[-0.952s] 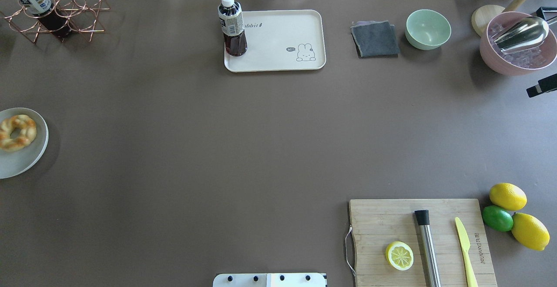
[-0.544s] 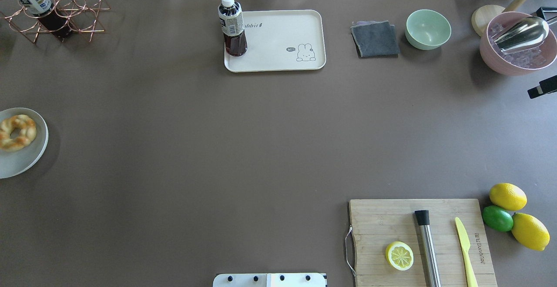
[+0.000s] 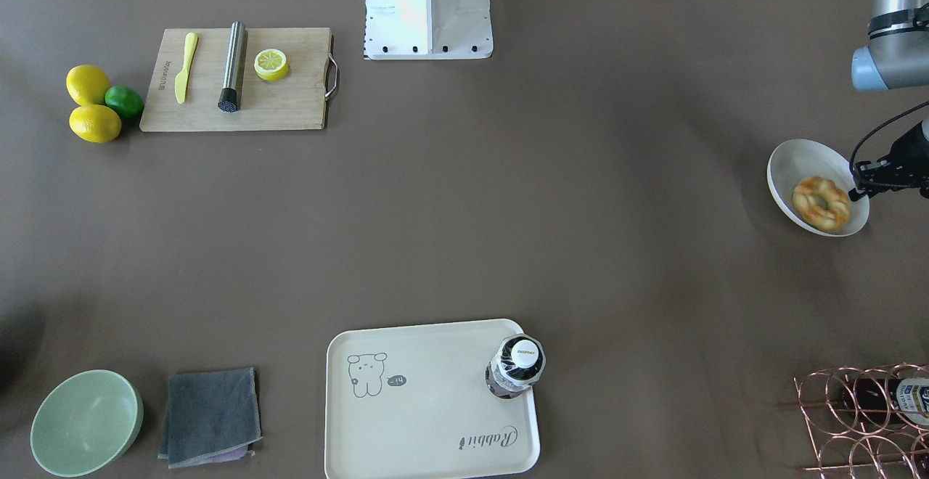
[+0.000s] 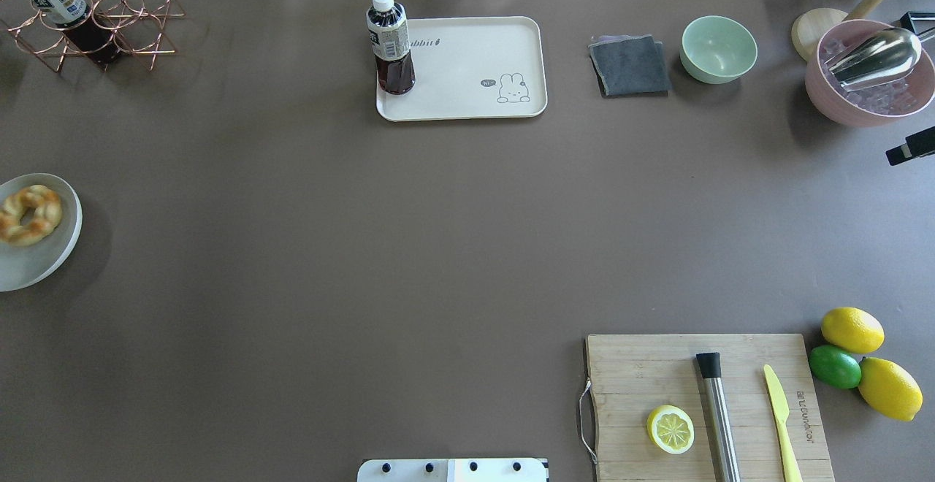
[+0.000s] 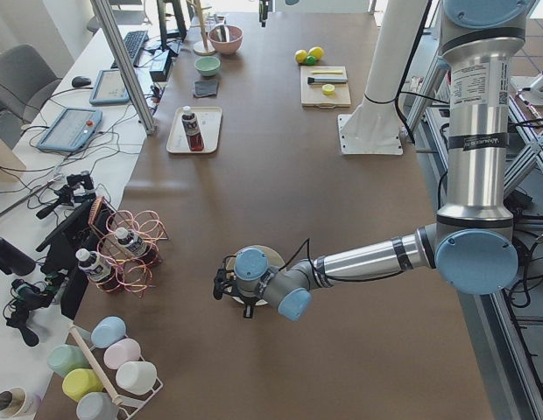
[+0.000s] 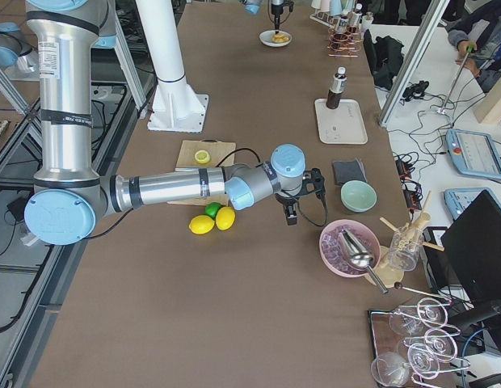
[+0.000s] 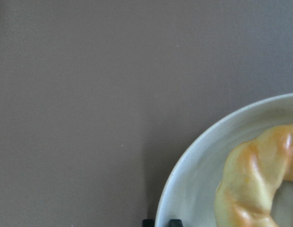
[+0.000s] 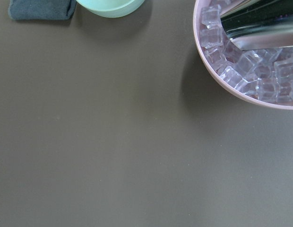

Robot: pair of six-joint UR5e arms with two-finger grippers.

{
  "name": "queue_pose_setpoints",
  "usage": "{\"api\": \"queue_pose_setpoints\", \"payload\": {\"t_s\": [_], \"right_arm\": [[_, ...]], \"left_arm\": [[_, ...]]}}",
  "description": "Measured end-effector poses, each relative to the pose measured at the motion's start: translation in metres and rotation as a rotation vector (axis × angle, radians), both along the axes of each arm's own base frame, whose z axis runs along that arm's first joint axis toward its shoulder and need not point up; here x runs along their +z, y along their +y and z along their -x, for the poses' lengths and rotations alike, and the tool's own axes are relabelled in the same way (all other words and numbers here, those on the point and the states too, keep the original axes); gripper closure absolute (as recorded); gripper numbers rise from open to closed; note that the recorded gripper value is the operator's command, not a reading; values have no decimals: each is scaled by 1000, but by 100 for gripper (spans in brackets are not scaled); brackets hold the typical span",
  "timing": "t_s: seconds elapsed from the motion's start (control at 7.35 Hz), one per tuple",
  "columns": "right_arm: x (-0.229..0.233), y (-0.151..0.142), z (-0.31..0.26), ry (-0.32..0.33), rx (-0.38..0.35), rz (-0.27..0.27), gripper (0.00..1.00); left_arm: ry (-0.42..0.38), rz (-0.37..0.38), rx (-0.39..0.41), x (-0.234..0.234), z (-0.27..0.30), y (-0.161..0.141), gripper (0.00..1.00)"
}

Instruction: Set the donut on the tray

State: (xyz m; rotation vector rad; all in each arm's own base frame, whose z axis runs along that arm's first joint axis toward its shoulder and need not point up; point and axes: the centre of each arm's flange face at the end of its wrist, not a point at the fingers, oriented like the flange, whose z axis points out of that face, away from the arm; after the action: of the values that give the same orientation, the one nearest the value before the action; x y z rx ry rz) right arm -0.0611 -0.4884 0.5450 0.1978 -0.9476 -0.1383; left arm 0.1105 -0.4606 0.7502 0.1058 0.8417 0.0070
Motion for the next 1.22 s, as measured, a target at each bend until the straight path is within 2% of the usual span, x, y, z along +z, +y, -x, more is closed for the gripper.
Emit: {"api": "queue_pose_setpoints", "payload": {"t_s": [0.27,0.54,0.82,1.22], "right_arm": [[-11,-4,0,2,19,-6,1],[-45,-26,15,-16,87,35,1],[-97,-51,55,-56,130,76,0],[-188,-70,145,-119,176,149,0]], "left_arm": [[81,28,20,-36,-13,-20,100],[163,74,25,-98,-17,-46,100],[258,137,-31,-184,-29,-58,100],[402,232,-37,-354,-127,-63,100]]}}
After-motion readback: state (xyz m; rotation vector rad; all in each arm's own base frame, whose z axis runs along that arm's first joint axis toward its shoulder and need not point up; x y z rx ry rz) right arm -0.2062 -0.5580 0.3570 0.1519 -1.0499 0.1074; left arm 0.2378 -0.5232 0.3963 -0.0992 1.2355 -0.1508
